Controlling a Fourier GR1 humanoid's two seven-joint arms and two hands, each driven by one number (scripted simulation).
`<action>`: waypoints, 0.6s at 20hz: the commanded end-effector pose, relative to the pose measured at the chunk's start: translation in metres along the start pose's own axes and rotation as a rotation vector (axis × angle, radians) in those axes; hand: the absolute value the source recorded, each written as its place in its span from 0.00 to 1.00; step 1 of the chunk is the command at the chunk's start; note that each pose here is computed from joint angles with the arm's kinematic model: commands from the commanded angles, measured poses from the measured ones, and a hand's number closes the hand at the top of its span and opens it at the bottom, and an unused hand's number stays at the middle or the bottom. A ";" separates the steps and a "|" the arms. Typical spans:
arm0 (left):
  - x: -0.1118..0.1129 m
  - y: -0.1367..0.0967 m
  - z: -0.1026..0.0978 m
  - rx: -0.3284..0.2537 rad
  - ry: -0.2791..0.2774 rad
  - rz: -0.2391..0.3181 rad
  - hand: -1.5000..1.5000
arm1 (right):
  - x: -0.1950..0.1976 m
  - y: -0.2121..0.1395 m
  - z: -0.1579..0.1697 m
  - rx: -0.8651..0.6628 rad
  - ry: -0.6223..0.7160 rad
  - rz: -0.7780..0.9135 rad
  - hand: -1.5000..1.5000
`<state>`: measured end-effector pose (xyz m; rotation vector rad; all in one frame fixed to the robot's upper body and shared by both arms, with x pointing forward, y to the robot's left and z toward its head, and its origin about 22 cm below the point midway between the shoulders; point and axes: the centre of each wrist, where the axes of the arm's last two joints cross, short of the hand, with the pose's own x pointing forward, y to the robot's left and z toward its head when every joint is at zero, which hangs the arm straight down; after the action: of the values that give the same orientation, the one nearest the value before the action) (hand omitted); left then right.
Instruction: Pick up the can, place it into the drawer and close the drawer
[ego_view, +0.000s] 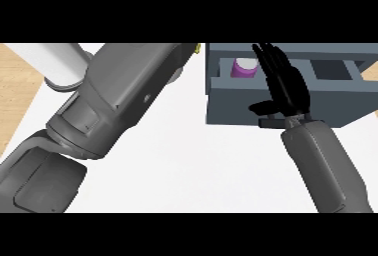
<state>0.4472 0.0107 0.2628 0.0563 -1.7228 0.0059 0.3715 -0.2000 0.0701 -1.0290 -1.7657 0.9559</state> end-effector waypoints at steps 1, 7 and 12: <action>0.002 0.012 -0.003 0.018 -0.003 -0.010 0.00 | -0.005 0.018 -0.015 -0.018 0.007 0.061 0.00; -0.004 0.030 -0.005 0.005 0.009 -0.016 0.00 | 0.001 0.028 -0.043 -0.149 0.064 0.080 0.00; -0.005 0.045 -0.006 -0.005 0.009 -0.009 0.00 | -0.006 0.016 -0.068 -0.186 0.055 0.128 0.00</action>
<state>0.4522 0.0464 0.2640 0.0752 -1.7078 0.0060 0.4254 -0.1877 0.0653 -1.2425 -1.7785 0.8602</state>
